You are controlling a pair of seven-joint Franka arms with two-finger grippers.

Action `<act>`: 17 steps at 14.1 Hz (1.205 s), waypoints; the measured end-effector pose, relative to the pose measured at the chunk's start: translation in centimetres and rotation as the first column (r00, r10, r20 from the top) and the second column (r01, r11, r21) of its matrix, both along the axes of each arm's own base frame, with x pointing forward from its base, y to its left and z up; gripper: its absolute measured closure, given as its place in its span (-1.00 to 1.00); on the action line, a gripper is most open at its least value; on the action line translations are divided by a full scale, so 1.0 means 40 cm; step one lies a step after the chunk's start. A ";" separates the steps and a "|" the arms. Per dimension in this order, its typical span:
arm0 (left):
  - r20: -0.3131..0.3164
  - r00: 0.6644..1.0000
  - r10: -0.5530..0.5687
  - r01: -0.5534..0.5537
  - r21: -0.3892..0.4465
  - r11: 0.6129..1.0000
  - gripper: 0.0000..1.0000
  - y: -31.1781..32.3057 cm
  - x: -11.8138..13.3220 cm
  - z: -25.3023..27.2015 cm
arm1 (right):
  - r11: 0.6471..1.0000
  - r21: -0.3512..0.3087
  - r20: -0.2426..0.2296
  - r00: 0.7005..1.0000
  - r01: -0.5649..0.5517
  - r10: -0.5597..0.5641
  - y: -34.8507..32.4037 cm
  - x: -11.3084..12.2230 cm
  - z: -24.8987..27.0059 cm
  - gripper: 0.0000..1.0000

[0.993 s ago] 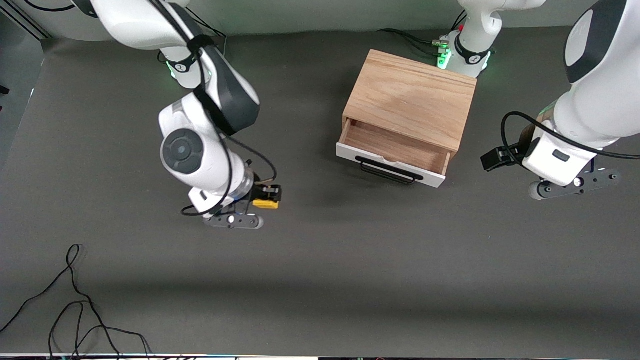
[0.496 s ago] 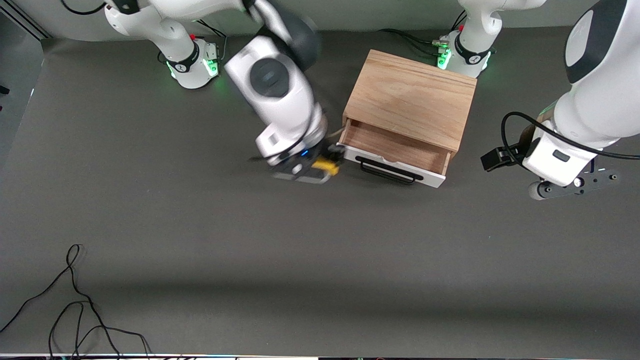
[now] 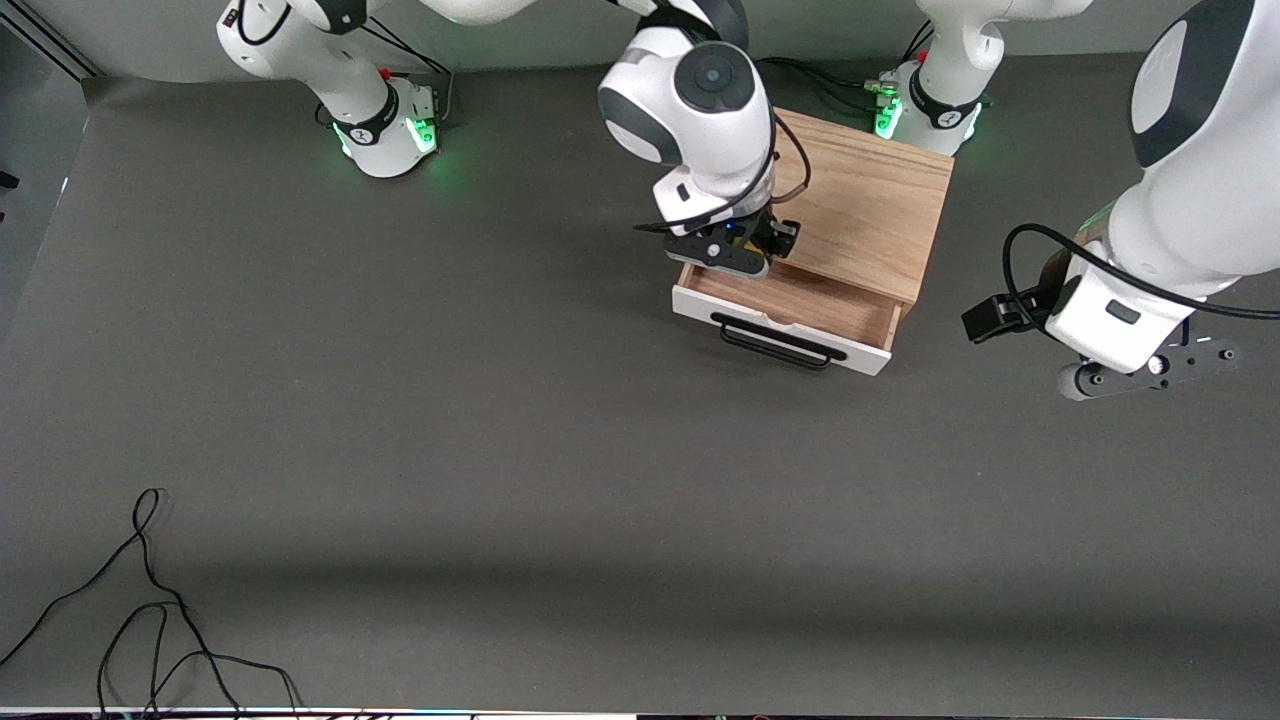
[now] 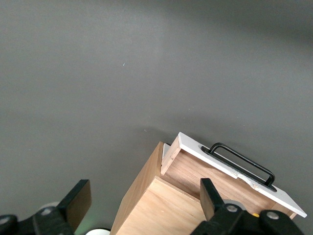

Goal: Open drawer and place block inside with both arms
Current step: 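Carry the yellow cube with the right gripper over the open drawer, then lower the cube into the drawer and open the right gripper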

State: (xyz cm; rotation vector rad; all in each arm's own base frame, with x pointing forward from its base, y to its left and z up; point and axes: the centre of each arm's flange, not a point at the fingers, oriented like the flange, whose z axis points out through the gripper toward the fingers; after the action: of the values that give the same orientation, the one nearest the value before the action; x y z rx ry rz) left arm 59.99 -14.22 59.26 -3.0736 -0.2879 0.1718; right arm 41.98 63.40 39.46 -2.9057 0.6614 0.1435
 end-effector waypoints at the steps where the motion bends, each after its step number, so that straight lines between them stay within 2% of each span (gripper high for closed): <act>1: 0.000 1.000 0.000 0.000 0.000 1.000 -0.99 0.001 0.000 0.000 | 1.000 -0.001 0.004 1.000 0.009 -0.008 -0.001 0.007 -0.004 -0.10; 9: 0.000 1.000 0.017 -0.017 0.000 1.000 -0.99 0.028 0.007 0.000 | 0.999 -0.033 -0.009 1.000 0.016 -0.016 -0.003 0.018 -0.070 -0.10; 14: 0.000 1.000 0.017 -0.017 0.000 1.000 -0.99 0.028 0.007 0.000 | 0.998 -0.061 0.018 1.000 0.004 -0.003 -0.001 0.021 -0.102 -0.11; 15: 0.000 1.000 0.017 -0.017 0.000 1.000 -0.99 0.028 0.007 0.000 | 0.998 -0.058 0.024 1.000 0.004 -0.002 0.001 0.023 -0.107 -0.22; 17: 0.000 1.000 0.018 -0.018 0.000 1.000 -0.99 0.030 0.007 0.001 | 0.998 -0.056 0.028 1.000 0.003 -0.002 0.003 0.023 -0.107 -0.60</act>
State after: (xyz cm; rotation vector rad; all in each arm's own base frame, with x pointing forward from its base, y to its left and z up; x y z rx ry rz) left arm 60.25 -13.04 59.29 -3.0718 -0.3158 0.1730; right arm 42.89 63.50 35.20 -2.9542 0.6754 0.0857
